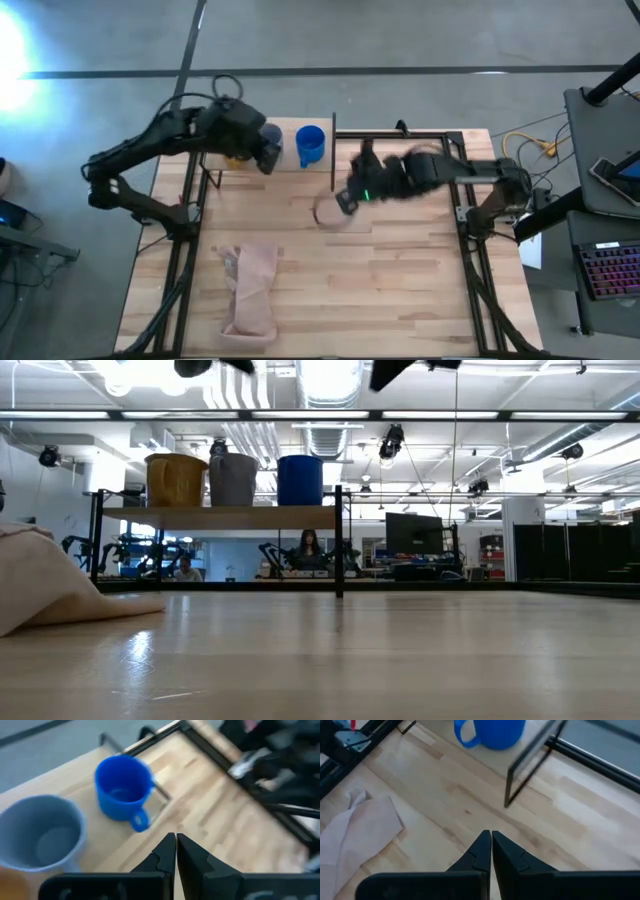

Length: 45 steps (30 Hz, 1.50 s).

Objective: Stack small to large cups/mugs on shelf
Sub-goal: Put the blue mug on the shelf

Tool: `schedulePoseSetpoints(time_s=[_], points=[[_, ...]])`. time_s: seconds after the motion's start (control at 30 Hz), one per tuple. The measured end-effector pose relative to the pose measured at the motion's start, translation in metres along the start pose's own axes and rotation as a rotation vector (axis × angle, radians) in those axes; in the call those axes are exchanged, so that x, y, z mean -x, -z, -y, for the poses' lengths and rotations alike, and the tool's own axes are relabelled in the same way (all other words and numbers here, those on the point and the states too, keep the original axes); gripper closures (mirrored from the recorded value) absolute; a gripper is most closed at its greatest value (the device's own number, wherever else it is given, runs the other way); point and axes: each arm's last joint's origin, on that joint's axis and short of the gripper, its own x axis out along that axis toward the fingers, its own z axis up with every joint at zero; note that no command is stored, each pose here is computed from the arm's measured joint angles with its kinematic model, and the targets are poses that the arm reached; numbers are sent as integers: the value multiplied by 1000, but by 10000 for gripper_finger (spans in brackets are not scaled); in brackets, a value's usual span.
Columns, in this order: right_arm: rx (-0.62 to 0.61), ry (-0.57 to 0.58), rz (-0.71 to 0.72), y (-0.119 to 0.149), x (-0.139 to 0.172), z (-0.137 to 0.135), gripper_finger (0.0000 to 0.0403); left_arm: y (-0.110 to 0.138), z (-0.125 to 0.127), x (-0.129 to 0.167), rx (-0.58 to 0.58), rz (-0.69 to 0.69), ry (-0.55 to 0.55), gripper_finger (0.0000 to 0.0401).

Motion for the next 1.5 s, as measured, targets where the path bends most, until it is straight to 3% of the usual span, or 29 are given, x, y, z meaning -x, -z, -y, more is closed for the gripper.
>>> schedulePoseSetpoints(time_s=[0.23, 0.43, 0.57, 0.7, 0.93, 1.23, 1.5], points=[[-33, -142, -104, -64, -55, 47, 395, 10, 17, 43, -48, 113, 184, 401], [-127, -218, -197, -77, -104, 87, 395, 22, 32, 50, -113, 153, 331, 401], [-150, -316, -156, -80, -120, 88, 395, 33, 36, 46, -155, 159, 421, 401], [-154, -366, -77, -88, -120, 85, 394, 43, 33, 36, -160, 149, 426, 401], [-171, -332, -77, -94, -136, 91, 394, 49, 32, 28, -128, 170, 450, 401], [-148, -330, -74, -102, -159, 83, 394, 47, 32, 37, -125, 207, 517, 401], [-142, -290, -33, -108, -158, 86, 394, 47, 30, 41, -124, 213, 521, 401]])
